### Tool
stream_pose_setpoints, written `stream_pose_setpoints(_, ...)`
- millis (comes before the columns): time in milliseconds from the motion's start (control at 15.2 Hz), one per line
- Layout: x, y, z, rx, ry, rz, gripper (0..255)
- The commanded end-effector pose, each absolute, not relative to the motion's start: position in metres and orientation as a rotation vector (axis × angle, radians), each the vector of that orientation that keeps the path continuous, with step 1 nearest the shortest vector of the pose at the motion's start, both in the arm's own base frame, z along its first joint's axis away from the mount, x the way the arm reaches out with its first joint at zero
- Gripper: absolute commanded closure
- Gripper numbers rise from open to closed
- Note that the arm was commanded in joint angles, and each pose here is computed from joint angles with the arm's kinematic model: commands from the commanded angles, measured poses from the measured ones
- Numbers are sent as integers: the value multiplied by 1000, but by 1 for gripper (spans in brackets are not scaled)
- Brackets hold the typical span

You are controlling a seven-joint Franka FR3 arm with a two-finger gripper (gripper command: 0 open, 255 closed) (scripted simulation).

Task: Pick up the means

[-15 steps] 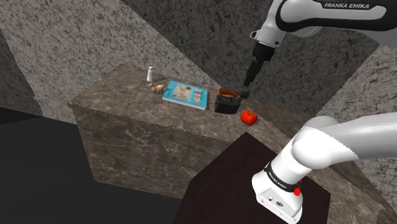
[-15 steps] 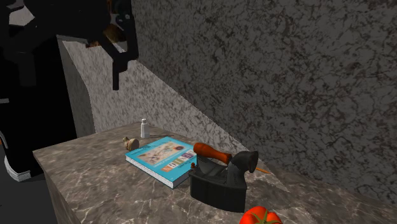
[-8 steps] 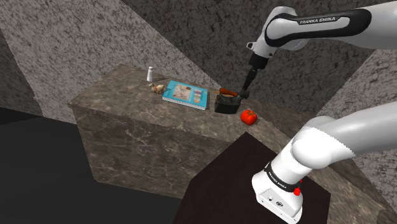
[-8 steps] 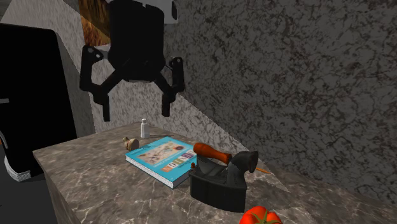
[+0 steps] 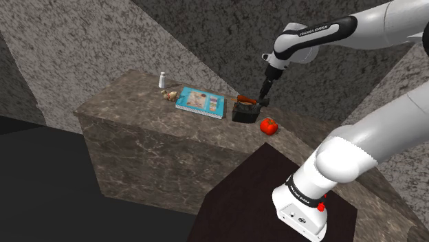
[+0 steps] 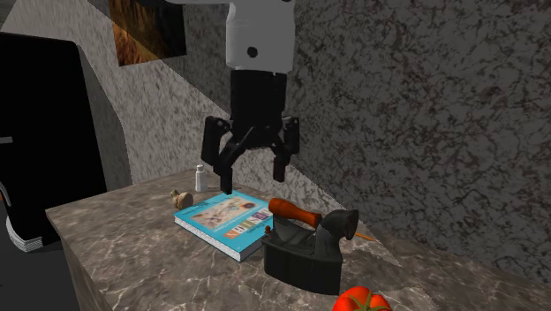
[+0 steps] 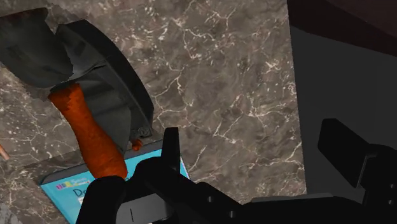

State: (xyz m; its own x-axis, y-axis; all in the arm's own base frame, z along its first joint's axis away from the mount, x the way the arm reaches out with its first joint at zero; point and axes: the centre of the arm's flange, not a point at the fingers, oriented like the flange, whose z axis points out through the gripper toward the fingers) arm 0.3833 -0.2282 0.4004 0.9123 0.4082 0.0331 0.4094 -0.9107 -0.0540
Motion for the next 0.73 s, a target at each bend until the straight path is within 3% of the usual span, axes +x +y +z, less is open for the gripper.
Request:
stream_pose_setpoints(0,394,-246,386,-3011,-693,-44,0)
stream_pose_setpoints(660,459,-334,321,-2983,-912,-98,0)
